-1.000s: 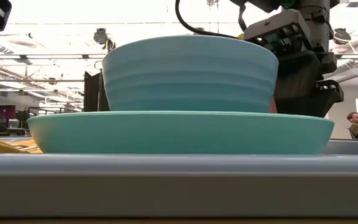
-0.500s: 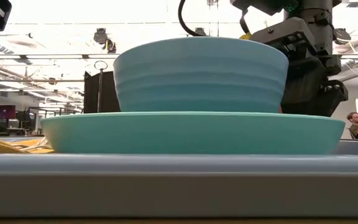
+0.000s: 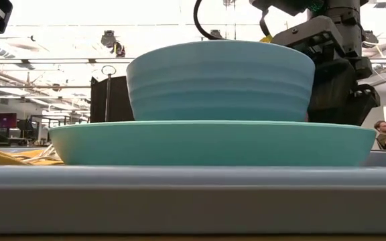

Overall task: Set up tray
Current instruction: Adjust the light blue plate on the blue tray, then put the light yellow knife on top of the yellow napkin

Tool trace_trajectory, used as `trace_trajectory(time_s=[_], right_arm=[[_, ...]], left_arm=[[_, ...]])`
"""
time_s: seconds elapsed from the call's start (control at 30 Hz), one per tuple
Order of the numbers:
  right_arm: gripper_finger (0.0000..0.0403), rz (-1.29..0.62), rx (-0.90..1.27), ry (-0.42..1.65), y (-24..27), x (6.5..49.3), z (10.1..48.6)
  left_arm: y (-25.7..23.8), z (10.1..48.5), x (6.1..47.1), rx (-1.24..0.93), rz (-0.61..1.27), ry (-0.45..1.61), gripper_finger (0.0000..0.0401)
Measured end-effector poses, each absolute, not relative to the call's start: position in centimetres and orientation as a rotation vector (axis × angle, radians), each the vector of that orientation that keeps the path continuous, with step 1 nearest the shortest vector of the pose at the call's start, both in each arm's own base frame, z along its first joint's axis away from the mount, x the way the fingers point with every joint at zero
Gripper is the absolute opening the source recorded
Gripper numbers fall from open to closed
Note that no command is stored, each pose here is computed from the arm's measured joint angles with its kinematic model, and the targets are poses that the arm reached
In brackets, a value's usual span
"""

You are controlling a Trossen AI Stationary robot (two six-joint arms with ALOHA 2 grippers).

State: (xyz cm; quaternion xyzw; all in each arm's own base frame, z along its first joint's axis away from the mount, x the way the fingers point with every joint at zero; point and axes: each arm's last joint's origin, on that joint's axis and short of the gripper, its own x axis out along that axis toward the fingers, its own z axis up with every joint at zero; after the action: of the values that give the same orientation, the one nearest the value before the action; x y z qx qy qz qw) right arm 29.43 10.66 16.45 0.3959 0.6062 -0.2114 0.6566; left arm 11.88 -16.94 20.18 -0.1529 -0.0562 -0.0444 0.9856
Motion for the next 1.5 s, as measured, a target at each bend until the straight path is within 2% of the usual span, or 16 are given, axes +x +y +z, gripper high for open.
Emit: trace_trajectory(time_s=[0.53,0.83,1.5], right_arm=[[0.0212,-0.491,0.932,1.438,10.7,29.0,16.3],[0.0212,-0.376,0.956,1.408,11.0,29.7,16.7],[0.0212,-0.311,0.997,1.332,10.7,28.8,19.8]], left_arm=[[-16.9,20.2,11.9,-0.307,-0.089,-0.113,0.0085],[-16.9,20.2,11.9,-0.307,-0.089,-0.113,0.0085],[-16.9,20.2,11.9,-0.307,-0.090,-0.113,0.0085]])
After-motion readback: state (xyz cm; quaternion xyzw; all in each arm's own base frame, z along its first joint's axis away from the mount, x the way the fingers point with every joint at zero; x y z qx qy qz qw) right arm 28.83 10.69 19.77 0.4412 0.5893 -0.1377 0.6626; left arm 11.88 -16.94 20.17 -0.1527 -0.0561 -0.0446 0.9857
